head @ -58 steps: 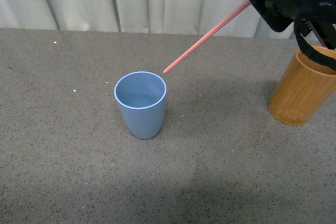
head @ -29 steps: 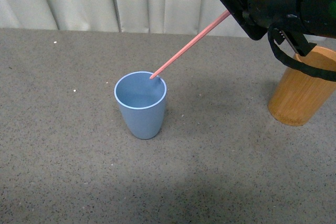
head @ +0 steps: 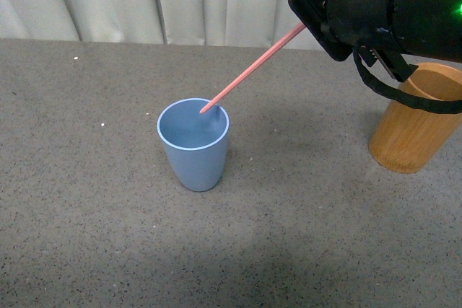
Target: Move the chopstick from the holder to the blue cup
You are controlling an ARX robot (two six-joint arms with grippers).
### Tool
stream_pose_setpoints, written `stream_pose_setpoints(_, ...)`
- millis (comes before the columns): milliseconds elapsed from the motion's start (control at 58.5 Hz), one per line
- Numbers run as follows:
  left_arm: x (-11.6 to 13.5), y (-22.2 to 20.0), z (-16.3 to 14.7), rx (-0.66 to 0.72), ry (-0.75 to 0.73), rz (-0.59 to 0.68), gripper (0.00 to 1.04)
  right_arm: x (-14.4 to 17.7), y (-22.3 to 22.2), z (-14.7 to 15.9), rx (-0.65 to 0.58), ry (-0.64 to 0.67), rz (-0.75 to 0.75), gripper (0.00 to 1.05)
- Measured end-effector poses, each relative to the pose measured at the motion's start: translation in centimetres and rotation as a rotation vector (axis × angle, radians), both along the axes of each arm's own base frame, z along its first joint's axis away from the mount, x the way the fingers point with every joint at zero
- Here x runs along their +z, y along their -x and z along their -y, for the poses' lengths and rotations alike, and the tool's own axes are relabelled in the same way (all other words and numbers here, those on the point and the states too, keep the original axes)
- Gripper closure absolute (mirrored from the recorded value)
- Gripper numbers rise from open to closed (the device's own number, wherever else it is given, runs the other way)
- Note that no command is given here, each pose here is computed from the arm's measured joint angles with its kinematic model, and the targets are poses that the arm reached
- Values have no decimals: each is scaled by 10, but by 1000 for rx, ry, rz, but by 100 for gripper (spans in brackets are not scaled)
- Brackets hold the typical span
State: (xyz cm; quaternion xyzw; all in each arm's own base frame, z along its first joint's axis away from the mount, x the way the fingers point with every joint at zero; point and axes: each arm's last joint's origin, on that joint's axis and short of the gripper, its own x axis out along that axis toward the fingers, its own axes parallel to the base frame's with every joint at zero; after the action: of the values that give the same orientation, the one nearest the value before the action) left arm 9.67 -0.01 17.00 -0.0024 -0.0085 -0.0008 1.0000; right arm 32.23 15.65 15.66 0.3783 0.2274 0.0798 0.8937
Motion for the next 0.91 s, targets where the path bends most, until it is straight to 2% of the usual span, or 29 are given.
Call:
stream_pose_setpoints(205,0,0,0,0,0,0,7,1,-2,-5,9,9,-12,104)
stream_pose_setpoints(530,0,0,0,0,0,0,7,2,0,-12,41,29,4,48)
stream_pose_setpoints(616,0,0,0,0,0,0,7,0,0,-11,28,52,-4,34)
stream_pose_setpoints(684,0,0,0,0,0,0,7,0,-1,-8,-14,85,-6,18)
stream_pose_setpoints(753,0,0,0,0,0,0,7,2,1,-4,-47,102,5,8)
stream_pose_setpoints(821,0,0,0,0,0,0,7,5,3,1,-82,127,43,11)
stream_pose_setpoints(907,0,0,0,-1,0,0,7,3,14,20,-194,307,271,25)
